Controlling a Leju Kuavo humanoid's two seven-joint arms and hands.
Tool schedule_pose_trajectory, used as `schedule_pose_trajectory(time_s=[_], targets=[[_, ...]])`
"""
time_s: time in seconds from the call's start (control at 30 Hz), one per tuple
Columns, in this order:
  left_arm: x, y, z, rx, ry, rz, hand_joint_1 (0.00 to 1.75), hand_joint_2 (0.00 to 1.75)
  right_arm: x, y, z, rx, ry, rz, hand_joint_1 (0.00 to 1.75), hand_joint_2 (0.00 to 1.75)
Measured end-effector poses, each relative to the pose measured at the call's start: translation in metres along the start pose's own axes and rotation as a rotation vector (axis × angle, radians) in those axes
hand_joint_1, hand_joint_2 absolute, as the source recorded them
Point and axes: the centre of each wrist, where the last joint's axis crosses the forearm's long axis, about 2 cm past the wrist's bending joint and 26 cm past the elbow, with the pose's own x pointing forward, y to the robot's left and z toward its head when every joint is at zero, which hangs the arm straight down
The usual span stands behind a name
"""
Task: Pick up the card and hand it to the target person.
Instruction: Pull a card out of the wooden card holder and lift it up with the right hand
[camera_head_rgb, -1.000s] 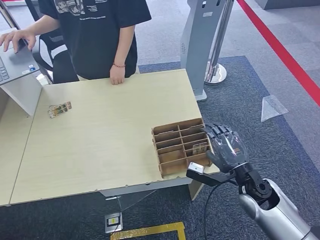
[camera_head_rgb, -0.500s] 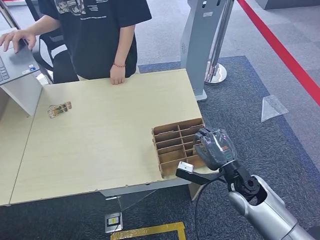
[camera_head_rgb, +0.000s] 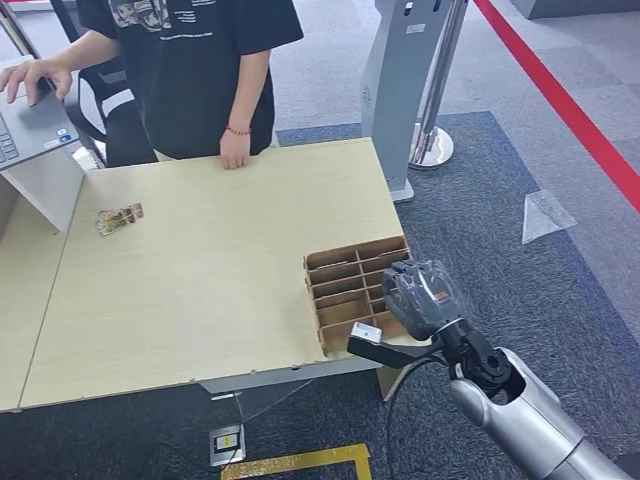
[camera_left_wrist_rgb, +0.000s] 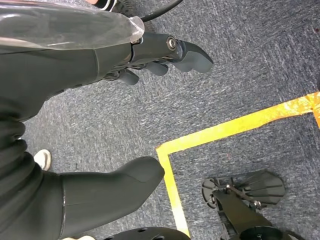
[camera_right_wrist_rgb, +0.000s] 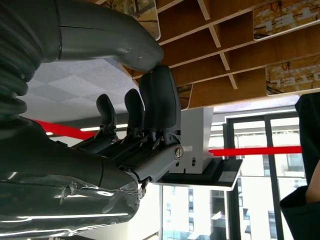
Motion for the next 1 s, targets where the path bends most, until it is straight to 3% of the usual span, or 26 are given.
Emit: schedule_pose_trajectory(time_s=[0.1, 0.23, 0.43, 1.0], targets=[[0.000, 0.000, 0.000, -0.001, 0.000, 0.000, 0.00, 1.75, -0.002, 0.003, 0.000, 0.005, 0.007, -0.008, 1.19, 1.75], [0.000, 0.000, 0.000, -0.004, -0.002, -0.002, 0.00, 1.75, -0.005, 0.006, -0.002, 0.000, 0.023, -0.011, 1.40, 1.75], [0.000, 0.000, 0.000, -0.005, 0.000, -0.004, 0.00, 1.75, -0.009, 0.004, -0.005, -0.019, 0.048, 0.002, 1.55, 1.75], [0.000, 0.000, 0.000, -0.013, 0.010, -0.014, 0.00, 1.75, -0.021, -0.014, -0.015, -0.081, 0.090, 0.039, 0.86, 1.75]])
